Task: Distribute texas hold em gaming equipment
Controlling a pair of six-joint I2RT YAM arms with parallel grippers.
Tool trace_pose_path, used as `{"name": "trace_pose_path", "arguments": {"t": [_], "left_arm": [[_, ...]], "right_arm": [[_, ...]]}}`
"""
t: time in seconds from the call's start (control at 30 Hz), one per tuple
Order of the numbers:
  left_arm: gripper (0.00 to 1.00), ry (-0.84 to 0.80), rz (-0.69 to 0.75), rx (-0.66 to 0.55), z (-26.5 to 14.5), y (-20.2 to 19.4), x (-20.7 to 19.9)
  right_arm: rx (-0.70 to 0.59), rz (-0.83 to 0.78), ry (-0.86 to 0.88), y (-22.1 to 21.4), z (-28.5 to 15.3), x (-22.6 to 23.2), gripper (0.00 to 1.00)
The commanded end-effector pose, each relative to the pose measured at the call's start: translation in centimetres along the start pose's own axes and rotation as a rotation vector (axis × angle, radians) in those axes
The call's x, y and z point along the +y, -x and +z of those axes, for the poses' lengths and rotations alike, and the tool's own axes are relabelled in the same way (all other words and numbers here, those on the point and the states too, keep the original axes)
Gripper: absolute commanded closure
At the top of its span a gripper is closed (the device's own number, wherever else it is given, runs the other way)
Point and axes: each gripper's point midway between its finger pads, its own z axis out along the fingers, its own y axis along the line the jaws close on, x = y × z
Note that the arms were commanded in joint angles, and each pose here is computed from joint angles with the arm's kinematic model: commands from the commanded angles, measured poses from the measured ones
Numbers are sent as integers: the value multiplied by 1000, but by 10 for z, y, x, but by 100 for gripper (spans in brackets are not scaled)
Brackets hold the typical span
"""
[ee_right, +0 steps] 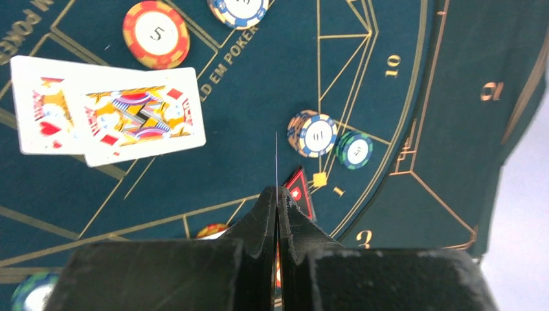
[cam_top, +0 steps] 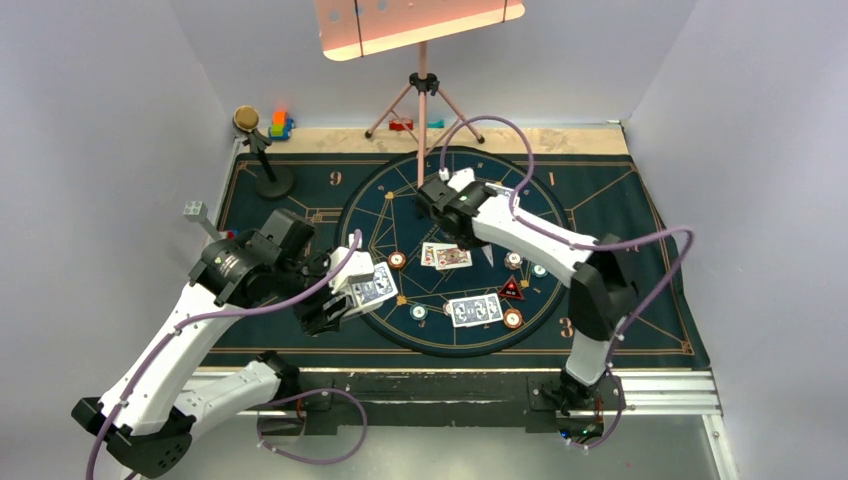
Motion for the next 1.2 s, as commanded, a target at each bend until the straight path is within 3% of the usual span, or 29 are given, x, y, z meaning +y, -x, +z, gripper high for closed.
{"name": "trace_pose_path", "arguments": {"t": [0.0,0.3,0.6,0.87,1.07,1.17], "left_arm": [[100,2,23,-50,-7,11,-1],[100,8,22,-46,-7,10,-1],[100,10,20,-41,-7,8,0],[100,32,20,-47,-9,9,2],[100,33,18,-51,-7,11,4],[100,35,18,-51,-7,11,4]], "right_arm": [[-45,-57,-222,5,16,-5,100],[-18,-153,-311,0,50,37,100],[18,-158,-182,-14,61,76,100],[65,-165,-106,-23,71,98,88],[65,-147,-23,-18,63,109,60],[62,-143,14,-14,58,113,52]]}}
